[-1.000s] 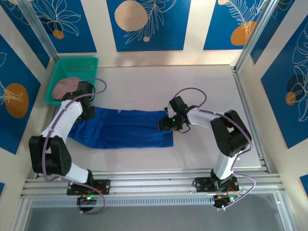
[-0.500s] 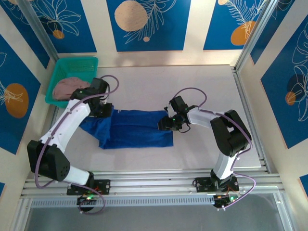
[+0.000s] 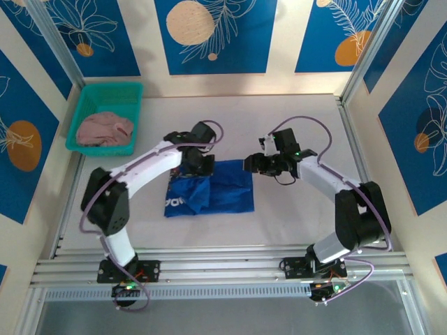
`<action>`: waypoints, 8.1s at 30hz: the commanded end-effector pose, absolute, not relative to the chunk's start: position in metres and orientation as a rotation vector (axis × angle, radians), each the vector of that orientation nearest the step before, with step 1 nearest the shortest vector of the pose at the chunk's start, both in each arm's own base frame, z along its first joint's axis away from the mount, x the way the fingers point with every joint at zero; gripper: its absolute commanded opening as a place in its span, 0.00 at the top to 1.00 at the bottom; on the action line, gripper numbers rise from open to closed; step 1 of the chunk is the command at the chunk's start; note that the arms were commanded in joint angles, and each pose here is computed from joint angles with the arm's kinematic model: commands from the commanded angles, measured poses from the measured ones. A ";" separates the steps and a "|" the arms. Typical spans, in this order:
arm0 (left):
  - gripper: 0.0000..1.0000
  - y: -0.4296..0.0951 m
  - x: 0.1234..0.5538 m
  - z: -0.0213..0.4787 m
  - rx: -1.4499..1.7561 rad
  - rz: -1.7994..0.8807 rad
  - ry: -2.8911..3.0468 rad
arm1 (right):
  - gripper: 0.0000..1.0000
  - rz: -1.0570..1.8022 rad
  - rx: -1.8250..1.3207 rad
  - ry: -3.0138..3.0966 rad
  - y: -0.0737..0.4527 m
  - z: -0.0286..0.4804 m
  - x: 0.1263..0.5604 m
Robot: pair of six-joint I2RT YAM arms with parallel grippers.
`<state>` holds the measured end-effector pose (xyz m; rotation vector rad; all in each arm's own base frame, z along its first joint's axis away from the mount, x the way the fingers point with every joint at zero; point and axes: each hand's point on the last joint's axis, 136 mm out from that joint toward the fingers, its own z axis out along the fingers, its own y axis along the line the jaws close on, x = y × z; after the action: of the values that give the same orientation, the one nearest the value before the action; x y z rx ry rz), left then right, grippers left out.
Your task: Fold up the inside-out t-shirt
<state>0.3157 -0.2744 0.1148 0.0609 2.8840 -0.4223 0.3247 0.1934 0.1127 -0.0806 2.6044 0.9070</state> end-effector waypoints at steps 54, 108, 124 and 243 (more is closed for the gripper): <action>0.18 -0.480 0.208 0.128 0.995 -1.145 2.485 | 0.57 0.660 0.278 2.718 0.115 0.099 0.434; 0.15 -0.270 0.288 0.095 0.435 -0.622 2.691 | 0.47 0.351 0.016 2.763 0.132 0.104 0.444; 0.15 -0.249 0.392 0.061 0.209 -0.671 2.782 | 0.42 0.762 0.241 2.784 0.167 0.072 0.299; 1.00 -0.265 0.561 0.289 0.261 -0.942 2.080 | 1.00 0.857 -0.116 2.100 0.170 0.293 0.543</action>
<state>0.5520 -0.2750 0.2637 0.2474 2.1215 -0.9854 0.5374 0.1701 0.2644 -0.0499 2.1595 0.8578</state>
